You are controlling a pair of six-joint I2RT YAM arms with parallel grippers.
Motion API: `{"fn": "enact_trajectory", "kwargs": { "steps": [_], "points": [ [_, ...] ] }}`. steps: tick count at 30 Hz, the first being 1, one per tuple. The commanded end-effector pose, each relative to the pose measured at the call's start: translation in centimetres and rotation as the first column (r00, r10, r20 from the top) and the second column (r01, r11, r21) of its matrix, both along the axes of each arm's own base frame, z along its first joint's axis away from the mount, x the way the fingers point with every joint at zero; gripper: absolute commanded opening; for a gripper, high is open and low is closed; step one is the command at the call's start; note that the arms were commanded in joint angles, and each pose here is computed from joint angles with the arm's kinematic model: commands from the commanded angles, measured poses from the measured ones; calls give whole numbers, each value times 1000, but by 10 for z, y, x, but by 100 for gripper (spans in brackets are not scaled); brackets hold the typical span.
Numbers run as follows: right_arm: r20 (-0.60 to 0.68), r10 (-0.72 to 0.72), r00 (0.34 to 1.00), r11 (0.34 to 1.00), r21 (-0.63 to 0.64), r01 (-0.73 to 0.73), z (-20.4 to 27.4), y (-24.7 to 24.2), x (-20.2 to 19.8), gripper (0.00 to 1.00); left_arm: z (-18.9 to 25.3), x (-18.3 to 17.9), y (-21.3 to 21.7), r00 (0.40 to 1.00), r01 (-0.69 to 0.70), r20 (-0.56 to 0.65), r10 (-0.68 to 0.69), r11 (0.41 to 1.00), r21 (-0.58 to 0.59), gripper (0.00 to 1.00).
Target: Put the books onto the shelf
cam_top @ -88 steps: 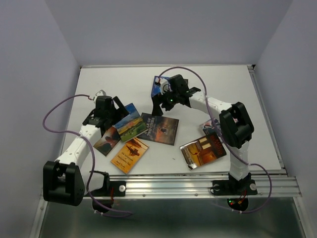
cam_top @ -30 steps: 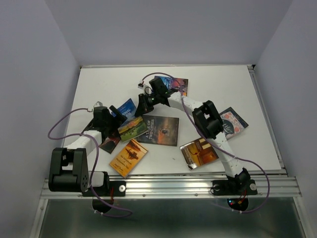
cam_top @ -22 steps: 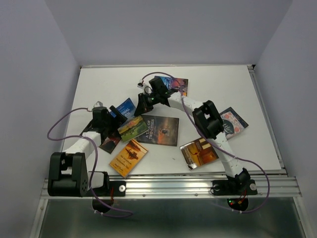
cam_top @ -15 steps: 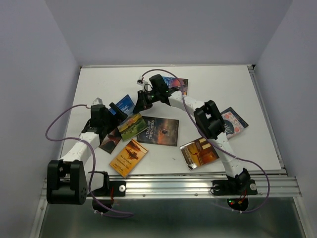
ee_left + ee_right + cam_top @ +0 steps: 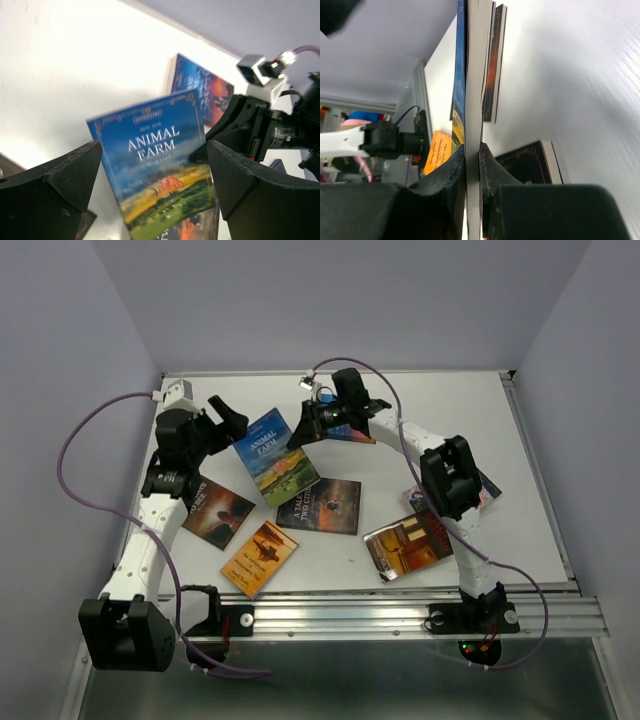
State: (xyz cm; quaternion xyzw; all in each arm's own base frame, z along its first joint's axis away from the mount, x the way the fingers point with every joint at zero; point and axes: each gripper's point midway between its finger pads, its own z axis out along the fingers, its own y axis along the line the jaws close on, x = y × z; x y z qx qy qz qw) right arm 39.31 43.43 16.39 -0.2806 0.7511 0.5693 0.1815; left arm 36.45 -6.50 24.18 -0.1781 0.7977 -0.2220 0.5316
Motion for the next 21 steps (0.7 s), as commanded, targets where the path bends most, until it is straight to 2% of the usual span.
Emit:
{"fn": "enact_trajectory", "kwargs": {
  "steps": [1,3,6,9,10,12,13,16,19,21],
  "points": [
    [64,112,992,985,121,-119,72,-48,-15,1,84,7,-17,948,174,227,-223,961,217,99],
    [95,132,987,988,67,-138,65,-62,-25,1,106,8,-26,902,228,297,-314,929,291,99],
    [195,97,976,995,-50,-89,68,-78,-16,1,121,6,-41,822,302,361,-442,874,382,99],
    [172,113,979,990,-102,-97,63,-86,-25,1,128,-1,-74,680,479,371,-632,767,427,99],
    [182,122,976,986,-132,-99,59,-90,-26,1,123,-1,-86,627,561,354,-694,717,414,99],
    [235,153,960,981,-157,-118,62,-96,-30,1,115,5,-94,611,618,335,-717,697,363,99],
    [256,167,952,979,-161,-128,66,-98,-32,1,97,9,-101,584,680,303,-753,658,324,99],
    [295,222,930,968,-180,-174,71,-106,-43,1,64,18,-109,555,753,252,-793,608,252,99],
    [323,237,916,967,-171,-190,79,-108,-49,1,53,19,-121,477,825,247,-843,527,204,99],
    [323,238,916,966,-172,-191,81,-109,-50,1,48,20,-123,462,842,243,-853,508,181,99]
  ]
}}
